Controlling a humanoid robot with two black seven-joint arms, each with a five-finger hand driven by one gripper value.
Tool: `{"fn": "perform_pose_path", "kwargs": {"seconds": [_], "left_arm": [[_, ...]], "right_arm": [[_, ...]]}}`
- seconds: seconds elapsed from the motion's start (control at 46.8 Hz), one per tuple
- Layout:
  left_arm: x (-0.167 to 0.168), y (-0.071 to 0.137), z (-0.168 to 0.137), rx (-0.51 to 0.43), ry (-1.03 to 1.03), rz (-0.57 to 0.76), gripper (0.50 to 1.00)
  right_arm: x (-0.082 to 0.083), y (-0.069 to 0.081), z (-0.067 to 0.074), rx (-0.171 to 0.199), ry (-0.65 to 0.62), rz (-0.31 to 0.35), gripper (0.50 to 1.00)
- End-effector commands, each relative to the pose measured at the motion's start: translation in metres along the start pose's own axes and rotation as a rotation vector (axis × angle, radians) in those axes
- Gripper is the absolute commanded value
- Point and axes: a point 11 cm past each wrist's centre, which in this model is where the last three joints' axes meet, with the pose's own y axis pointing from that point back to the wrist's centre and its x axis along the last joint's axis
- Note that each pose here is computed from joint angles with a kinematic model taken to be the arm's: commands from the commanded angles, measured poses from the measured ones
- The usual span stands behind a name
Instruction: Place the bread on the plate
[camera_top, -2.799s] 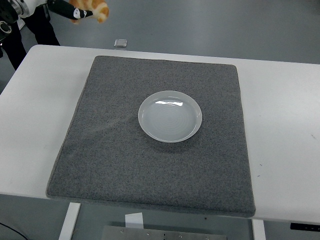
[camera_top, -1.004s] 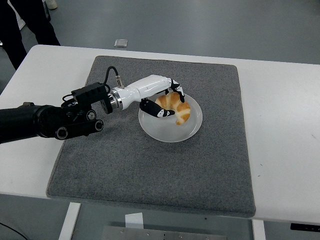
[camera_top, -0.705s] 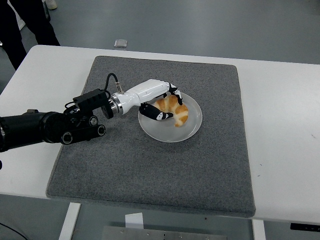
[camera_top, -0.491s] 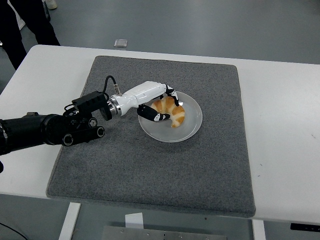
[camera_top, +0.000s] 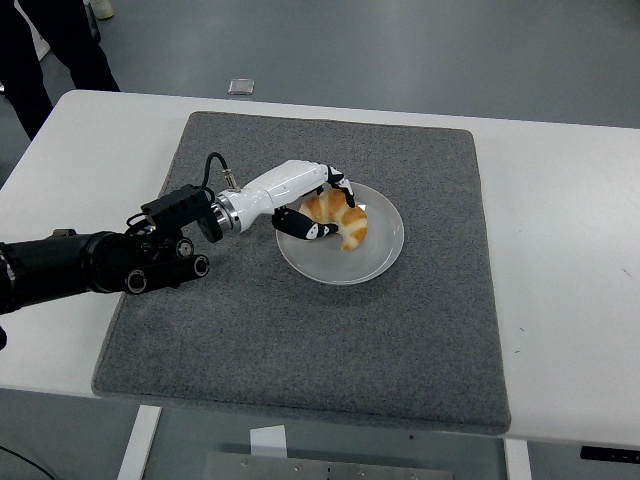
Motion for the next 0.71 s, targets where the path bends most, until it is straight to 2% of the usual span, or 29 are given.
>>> {"fn": "perform_pose_path", "kwargs": {"seconds": [0.0, 0.214, 0.256, 0.321, 0.363, 0.577, 0.684], "left_arm": [[-0.0047, 0.0025, -0.0015, 0.005, 0.006, -0.004, 0.500], [-0.0060, 0.0034, -0.0024, 0.010, 0.010, -0.003, 0.503], [-0.0049, 0.0029, -0.0021, 0.009, 0.011, 0.001, 0.520], [-0.0030, 0.0021, -0.0017, 0.009, 0.015, 0.009, 0.612], [-0.0017, 0.0014, -0.0009, 0.008, 0.018, 0.014, 0.636], [-0.0055, 0.0037, -0.0024, 0.014, 0.028, 0.015, 0.688], [-0.0074, 0.0047, -0.0032, 0.017, 0.033, 0.014, 0.692]], "right_arm": [[0.0000, 0.0000, 0.0000, 0.000, 0.001, 0.000, 0.952], [0.0000, 0.0000, 0.0000, 0.000, -0.001, 0.000, 0.952], [0.0000, 0.0000, 0.0000, 0.000, 0.001, 0.000, 0.952], [0.0000, 0.0000, 0.0000, 0.000, 0.001, 0.000, 0.952], [0.0000, 0.0000, 0.0000, 0.000, 0.001, 0.000, 0.952], [-0.0002, 0.0000, -0.0018, 0.003, -0.001, -0.003, 0.952], [0.0000, 0.0000, -0.0018, 0.003, -0.001, -0.001, 0.952]]}}
